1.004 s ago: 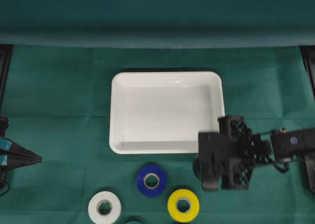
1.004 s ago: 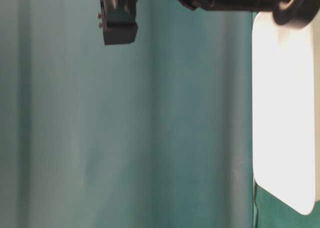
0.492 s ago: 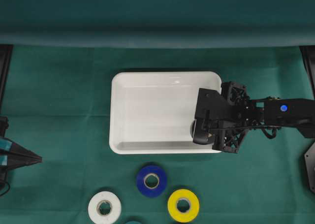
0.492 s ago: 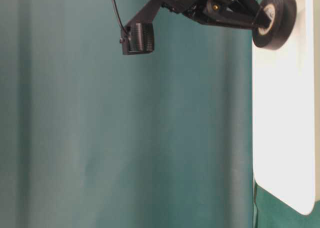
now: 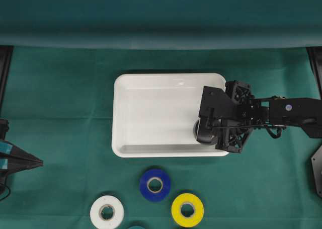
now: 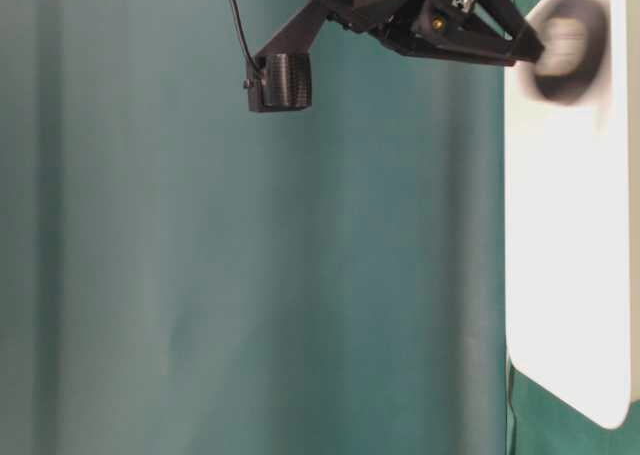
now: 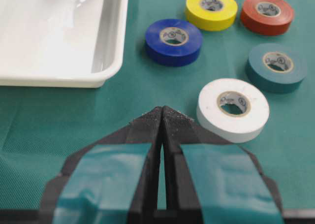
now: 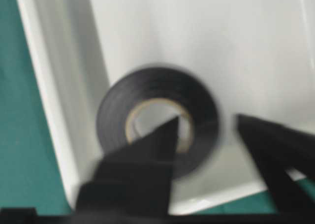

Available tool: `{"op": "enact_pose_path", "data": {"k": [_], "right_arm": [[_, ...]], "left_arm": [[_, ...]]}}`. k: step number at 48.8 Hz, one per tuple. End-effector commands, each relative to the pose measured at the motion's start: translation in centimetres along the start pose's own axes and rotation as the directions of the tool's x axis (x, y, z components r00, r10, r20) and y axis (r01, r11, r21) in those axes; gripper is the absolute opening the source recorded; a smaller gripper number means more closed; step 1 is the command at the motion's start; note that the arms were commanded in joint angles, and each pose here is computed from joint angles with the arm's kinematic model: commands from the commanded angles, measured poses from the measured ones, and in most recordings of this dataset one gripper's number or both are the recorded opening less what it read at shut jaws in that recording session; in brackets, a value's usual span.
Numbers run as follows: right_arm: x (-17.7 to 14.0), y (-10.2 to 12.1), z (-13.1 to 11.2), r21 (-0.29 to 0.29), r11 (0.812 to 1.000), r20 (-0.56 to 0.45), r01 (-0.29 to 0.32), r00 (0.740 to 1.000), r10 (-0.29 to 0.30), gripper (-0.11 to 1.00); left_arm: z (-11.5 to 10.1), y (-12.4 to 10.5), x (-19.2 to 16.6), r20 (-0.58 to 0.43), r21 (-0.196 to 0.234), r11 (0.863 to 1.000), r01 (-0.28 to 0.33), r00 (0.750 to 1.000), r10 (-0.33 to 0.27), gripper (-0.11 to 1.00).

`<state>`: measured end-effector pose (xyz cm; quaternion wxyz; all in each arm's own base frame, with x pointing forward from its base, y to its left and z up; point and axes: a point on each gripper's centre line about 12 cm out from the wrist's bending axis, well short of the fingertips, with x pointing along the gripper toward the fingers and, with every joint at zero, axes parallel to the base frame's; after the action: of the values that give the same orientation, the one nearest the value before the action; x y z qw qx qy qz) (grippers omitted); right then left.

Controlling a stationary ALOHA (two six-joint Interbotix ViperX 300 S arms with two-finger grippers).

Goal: Put the tape into the white case with the right arm.
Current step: 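Carry the black tape roll into the tray's right side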

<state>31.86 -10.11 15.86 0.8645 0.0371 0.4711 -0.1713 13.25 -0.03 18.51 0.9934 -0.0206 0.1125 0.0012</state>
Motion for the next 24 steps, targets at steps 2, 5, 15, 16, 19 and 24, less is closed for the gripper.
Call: {"op": "enact_pose_path", "data": {"k": [2,5,15,16,19,24], "right_arm": [[-0.2,0.0,0.2,0.001,1.000,0.019,-0.004,1.000,0.004,0.36],[-0.2,0.0,0.2,0.003,1.000,0.023,-0.006,1.000,0.006,0.56],[-0.3,0.0,-0.2,-0.001,1.000,0.026,-0.009,1.000,0.009,0.61],[-0.4,0.1,-0.2,-0.002,1.000,0.029,-0.010,1.000,0.010,0.61],[-0.8,0.0,-0.5,-0.001,1.000,0.031,-0.009,0.999,0.009,0.62],[-1.7,-0.1,-1.5,0.001,1.000,0.038,-0.009,0.999,0.009,0.62]], "left_arm": [[0.4,0.0,0.0,0.009,0.001,1.000,-0.001,1.000,0.001,0.00],[0.4,0.0,0.0,0.008,0.001,1.000,-0.001,1.000,0.001,0.00],[0.4,0.0,0.0,0.008,0.001,1.000,-0.001,1.000,0.001,0.00],[0.4,0.0,0.0,0.008,0.000,1.000,-0.001,1.000,0.001,0.00],[0.3,0.0,0.0,0.006,0.001,1.000,-0.001,1.000,0.001,0.00],[0.4,0.0,0.0,0.008,0.000,1.000,-0.001,1.000,0.001,0.00]]}}
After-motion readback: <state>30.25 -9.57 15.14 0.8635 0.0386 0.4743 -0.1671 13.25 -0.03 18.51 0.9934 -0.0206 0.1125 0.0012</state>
